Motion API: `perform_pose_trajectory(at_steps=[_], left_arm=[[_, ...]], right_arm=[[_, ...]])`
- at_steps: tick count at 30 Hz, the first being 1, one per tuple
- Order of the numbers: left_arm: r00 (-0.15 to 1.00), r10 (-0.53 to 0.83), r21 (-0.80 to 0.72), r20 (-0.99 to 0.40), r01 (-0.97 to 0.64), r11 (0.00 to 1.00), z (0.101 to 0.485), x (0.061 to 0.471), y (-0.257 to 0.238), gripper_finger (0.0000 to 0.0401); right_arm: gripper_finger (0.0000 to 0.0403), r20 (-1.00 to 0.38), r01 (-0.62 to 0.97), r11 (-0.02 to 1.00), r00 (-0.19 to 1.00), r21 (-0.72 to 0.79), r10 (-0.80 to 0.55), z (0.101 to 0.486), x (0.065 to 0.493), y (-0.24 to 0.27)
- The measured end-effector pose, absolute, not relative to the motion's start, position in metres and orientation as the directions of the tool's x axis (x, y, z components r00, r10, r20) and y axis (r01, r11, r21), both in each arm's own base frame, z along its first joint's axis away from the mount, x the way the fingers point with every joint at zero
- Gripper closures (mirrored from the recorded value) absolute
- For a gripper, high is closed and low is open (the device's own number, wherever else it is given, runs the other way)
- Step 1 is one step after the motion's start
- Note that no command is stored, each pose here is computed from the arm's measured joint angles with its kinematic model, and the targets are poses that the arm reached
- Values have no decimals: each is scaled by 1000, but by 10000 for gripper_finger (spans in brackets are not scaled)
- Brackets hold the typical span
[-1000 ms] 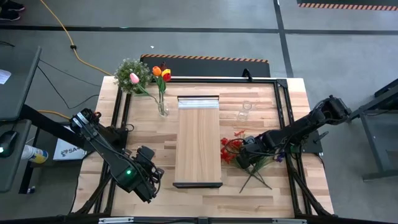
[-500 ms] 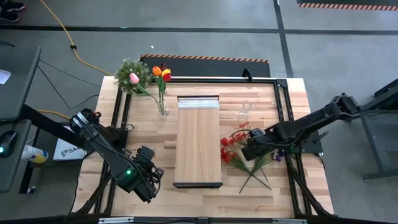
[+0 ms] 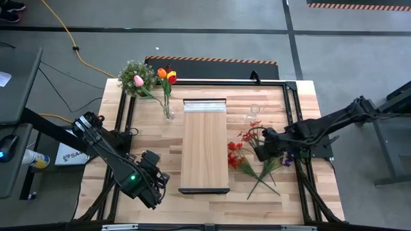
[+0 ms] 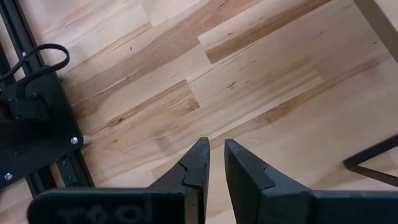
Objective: Pick and place flowers into a vace then onto a shelf
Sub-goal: Put the right orange flowers into the right transparent vase
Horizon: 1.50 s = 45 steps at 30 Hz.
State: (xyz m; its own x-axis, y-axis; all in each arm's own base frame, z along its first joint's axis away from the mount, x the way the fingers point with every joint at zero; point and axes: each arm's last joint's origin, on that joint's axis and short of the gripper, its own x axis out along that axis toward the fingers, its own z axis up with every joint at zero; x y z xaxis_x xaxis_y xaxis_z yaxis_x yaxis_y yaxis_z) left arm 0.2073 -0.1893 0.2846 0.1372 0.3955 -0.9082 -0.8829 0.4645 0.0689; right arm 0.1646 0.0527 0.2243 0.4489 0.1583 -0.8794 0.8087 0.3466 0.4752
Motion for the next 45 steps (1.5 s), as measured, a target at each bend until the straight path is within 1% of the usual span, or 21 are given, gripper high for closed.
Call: perform_pose_trajectory(at_steps=[12, 19, 24, 32, 37, 40, 45], left_arm=[[137, 395, 79, -908, -872, 483, 285, 207, -189, 316], [137, 395, 80, -908, -871, 485, 285, 207, -189, 316], [137, 395, 85, -908, -865, 495, 285, 207, -189, 316], [137, 395, 90, -908, -858, 505, 285, 207, -189, 316], [137, 395, 90, -908, -858, 505, 285, 207, -189, 316], [137, 395, 90, -908, -858, 505, 285, 207, -189, 316], [137, 395, 91, -908, -858, 505, 285, 207, -189, 316]], right_arm=[[402, -832, 762, 333, 497, 554, 248, 237, 155, 52], [402, -742, 676, 306, 609, 671, 281, 252, 150, 50], [402, -667, 605, 284, 695, 744, 268, 263, 144, 47], [402, -500, 447, 268, 848, 853, 174, 284, 136, 41], [403, -379, 337, 291, 920, 895, 99, 297, 130, 36], [403, -301, 275, 323, 953, 906, 32, 305, 125, 32], [403, -174, 206, 412, 978, 887, -115, 317, 113, 24]])
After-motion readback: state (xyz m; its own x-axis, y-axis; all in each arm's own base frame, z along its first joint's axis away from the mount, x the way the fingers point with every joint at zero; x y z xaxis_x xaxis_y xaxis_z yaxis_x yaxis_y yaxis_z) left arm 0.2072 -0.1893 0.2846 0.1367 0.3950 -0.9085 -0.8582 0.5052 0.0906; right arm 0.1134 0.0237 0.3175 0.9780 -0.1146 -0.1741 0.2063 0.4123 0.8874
